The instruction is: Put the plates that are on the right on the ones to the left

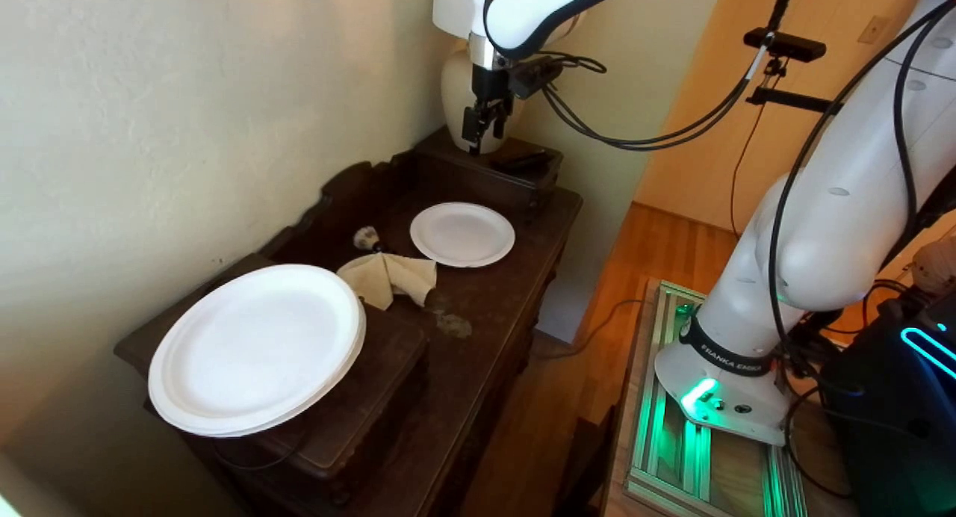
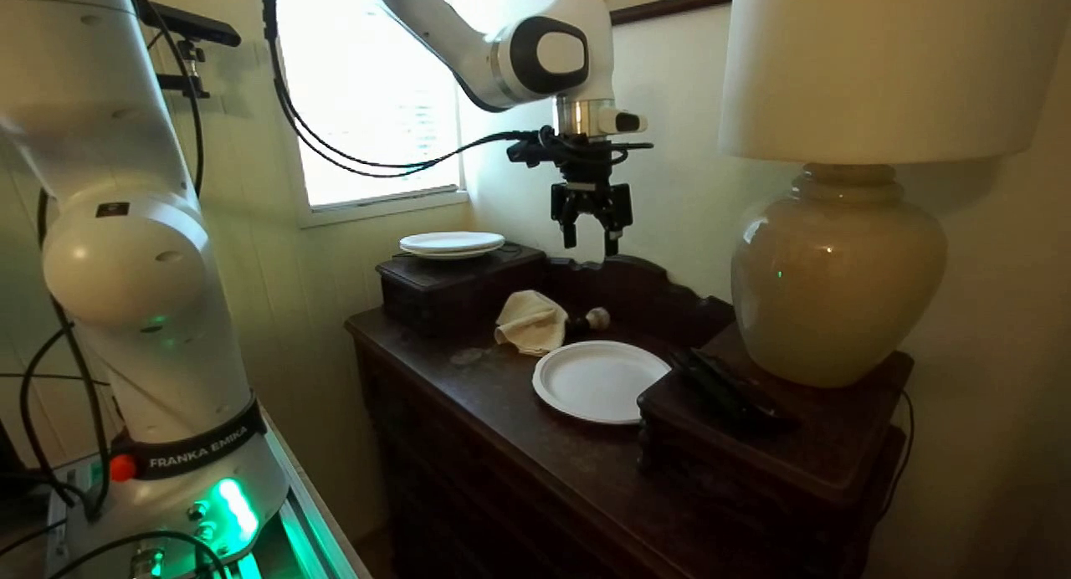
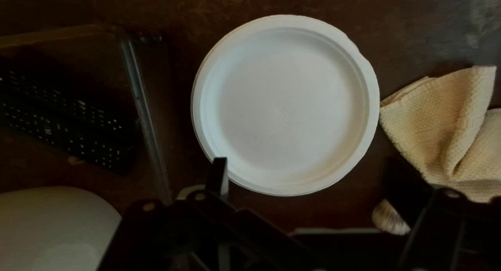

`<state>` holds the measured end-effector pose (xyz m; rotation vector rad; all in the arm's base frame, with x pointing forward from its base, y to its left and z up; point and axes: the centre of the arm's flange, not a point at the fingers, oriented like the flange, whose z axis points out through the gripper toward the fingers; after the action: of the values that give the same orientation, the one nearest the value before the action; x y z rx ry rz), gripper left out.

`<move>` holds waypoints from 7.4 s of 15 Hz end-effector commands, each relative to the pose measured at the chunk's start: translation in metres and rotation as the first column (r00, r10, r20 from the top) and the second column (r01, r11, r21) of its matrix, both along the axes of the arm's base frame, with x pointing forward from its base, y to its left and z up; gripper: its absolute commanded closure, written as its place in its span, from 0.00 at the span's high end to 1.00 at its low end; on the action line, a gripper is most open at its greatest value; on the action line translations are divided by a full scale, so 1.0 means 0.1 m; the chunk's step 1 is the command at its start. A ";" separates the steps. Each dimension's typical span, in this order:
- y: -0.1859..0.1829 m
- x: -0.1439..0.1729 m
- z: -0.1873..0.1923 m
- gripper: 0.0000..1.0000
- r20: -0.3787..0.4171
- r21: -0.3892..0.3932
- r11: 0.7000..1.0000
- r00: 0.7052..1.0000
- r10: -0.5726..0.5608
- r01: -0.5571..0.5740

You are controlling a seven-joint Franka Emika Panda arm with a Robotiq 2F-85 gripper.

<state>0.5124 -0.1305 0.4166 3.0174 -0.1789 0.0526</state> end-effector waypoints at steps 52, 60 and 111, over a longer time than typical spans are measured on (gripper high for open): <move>0.89 1.46 -2.48 1.00 -0.032 -0.066 0.970 0.971 -0.236 0.233; 0.93 1.36 -2.50 0.96 -0.126 -0.101 0.961 0.955 -0.267 0.256; 1.23 1.49 -2.64 0.36 -0.302 -0.486 0.858 0.890 -0.343 0.166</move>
<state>0.6520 -0.0098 0.1532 2.5005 -0.4838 -0.4463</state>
